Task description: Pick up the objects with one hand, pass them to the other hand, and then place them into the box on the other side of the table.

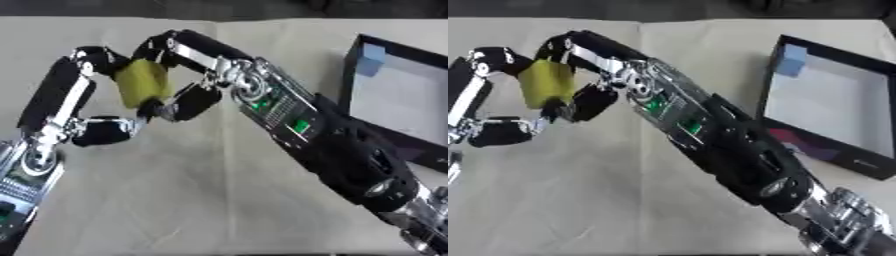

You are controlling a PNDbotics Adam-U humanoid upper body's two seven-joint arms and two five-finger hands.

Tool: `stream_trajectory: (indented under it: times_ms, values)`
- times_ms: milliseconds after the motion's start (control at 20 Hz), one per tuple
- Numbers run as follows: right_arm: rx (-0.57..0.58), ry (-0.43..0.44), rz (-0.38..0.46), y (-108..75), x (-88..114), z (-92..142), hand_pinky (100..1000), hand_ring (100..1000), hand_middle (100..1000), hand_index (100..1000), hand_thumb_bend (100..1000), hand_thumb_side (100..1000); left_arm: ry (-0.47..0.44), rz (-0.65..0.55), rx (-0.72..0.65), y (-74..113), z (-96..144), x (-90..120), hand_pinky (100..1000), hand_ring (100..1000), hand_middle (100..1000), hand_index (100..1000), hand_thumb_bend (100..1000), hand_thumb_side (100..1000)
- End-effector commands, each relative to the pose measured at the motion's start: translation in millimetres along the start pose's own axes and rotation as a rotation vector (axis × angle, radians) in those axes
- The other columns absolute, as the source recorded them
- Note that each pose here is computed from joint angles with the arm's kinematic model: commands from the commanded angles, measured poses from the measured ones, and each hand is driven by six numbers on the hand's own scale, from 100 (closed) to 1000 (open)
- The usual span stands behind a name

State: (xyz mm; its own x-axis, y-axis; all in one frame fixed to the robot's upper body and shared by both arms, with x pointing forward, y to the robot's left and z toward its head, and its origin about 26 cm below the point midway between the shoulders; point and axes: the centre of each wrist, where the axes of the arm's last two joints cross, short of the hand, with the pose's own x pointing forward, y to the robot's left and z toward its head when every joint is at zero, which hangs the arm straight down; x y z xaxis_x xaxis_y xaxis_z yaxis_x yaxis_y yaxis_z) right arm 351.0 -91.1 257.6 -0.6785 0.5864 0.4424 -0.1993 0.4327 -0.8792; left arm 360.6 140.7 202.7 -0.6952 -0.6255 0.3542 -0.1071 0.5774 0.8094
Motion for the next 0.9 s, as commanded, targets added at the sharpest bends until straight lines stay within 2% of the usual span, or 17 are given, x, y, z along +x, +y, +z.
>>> stream_trajectory:
  times_ms: [50, 150, 200, 250, 300, 400, 500, 600, 900]
  values:
    - [-0.039, -0.006, -0.021, -5.5, 3, -2, 761, 554, 305, 472, 100, 100, -0.056, 0.014, 0.038, 10.9, -4, 13, 682, 543, 491, 520, 100, 100]
    - [-0.028, -0.012, -0.047, -4.7, 3, -1, 749, 519, 255, 431, 221, 100, -0.049, 0.021, 0.043, 11.0, -4, 12, 686, 550, 502, 579, 100, 100]
    - [-0.021, -0.015, -0.061, -4.8, 2, -1, 746, 513, 247, 423, 239, 100, -0.038, 0.024, 0.049, 10.9, -4, 11, 690, 560, 518, 623, 134, 100]
    - [-0.017, -0.015, -0.073, -5.3, 2, 0, 744, 508, 240, 417, 263, 100, -0.021, 0.028, 0.055, 10.5, -3, 9, 701, 580, 547, 689, 219, 100]
    - [-0.017, -0.015, -0.083, -6.3, 1, 1, 742, 504, 236, 413, 279, 100, 0.0, 0.03, 0.057, 9.9, -3, 7, 723, 621, 606, 808, 338, 198]
    - [-0.029, -0.013, -0.094, -10.0, 0, 4, 740, 501, 234, 412, 279, 100, 0.067, 0.027, 0.05, 8.1, -1, 0, 756, 694, 699, 921, 482, 369]
    - [-0.047, -0.008, -0.097, -15.7, -2, 8, 737, 498, 233, 411, 281, 100, 0.158, 0.025, 0.04, 7.7, 2, -10, 767, 712, 720, 954, 550, 415]
    - [-0.067, 0.001, -0.099, -21.2, -4, 13, 734, 494, 231, 410, 281, 100, 0.201, 0.011, 0.047, 10.8, 4, -14, 772, 718, 727, 960, 604, 436]
    - [-0.121, 0.043, -0.114, -37.3, -13, 30, 731, 489, 229, 409, 281, 100, 0.248, -0.03, 0.044, 17.3, 10, -22, 780, 729, 738, 970, 658, 420]
